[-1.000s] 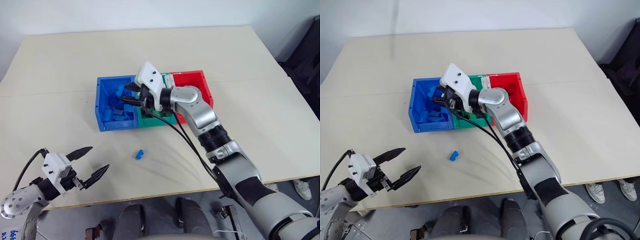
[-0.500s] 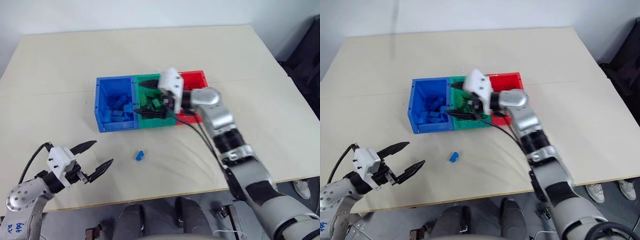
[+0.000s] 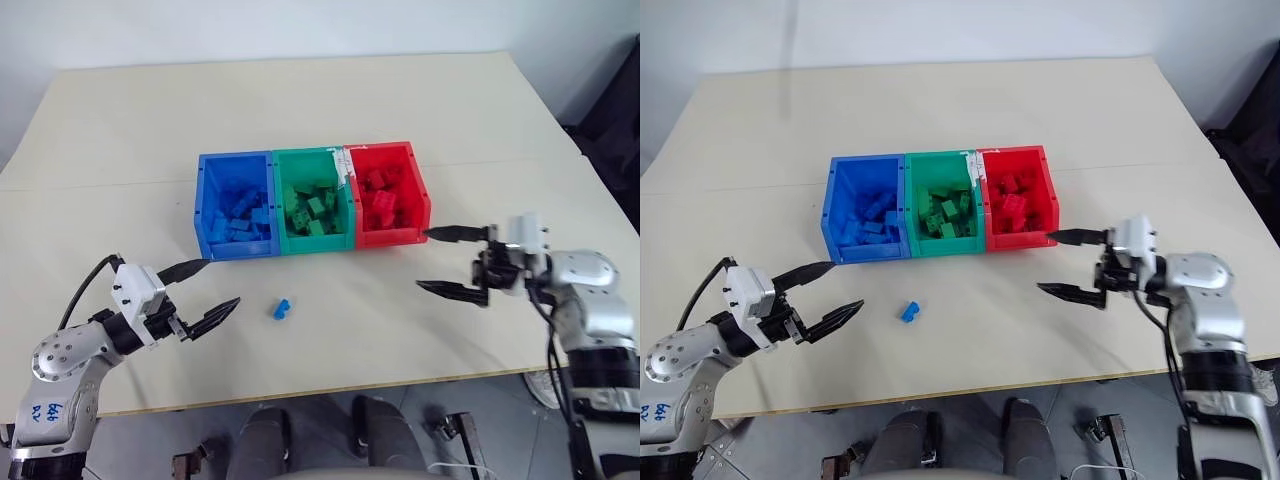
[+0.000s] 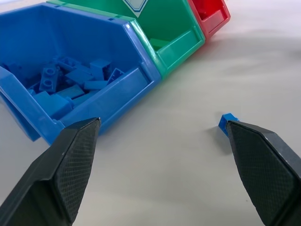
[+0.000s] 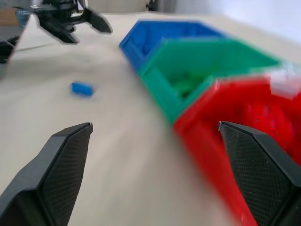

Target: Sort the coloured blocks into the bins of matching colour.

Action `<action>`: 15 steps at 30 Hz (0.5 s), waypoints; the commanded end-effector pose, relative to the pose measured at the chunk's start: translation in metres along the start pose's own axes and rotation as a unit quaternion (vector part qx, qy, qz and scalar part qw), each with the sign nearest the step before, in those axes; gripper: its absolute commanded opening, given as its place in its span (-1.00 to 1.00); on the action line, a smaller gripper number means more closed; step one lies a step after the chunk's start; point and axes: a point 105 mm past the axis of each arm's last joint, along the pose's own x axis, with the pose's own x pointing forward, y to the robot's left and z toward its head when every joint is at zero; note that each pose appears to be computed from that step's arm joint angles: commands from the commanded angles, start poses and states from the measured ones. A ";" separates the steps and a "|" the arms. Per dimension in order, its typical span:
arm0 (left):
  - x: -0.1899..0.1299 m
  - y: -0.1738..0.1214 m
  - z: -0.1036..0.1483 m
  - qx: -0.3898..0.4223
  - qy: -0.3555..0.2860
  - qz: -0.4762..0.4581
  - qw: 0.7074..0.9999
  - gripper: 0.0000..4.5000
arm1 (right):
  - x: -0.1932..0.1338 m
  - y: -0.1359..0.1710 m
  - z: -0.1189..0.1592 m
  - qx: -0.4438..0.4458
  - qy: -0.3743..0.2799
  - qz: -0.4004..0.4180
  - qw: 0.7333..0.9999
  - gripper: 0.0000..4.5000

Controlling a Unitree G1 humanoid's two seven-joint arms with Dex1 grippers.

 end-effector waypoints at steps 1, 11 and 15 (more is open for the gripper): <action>-0.012 0.008 0.002 0.007 0.008 -0.004 1.000 1.00 | -0.020 0.004 0.018 -0.021 -0.010 0.001 1.000 0.99; -0.054 0.017 -0.009 0.008 0.058 0.014 0.998 1.00 | -0.023 0.009 0.014 -0.023 0.004 -0.012 1.000 0.99; -0.023 -0.004 0.001 -0.002 0.029 -0.046 0.999 1.00 | -0.015 0.007 0.013 -0.026 0.001 -0.010 1.000 0.99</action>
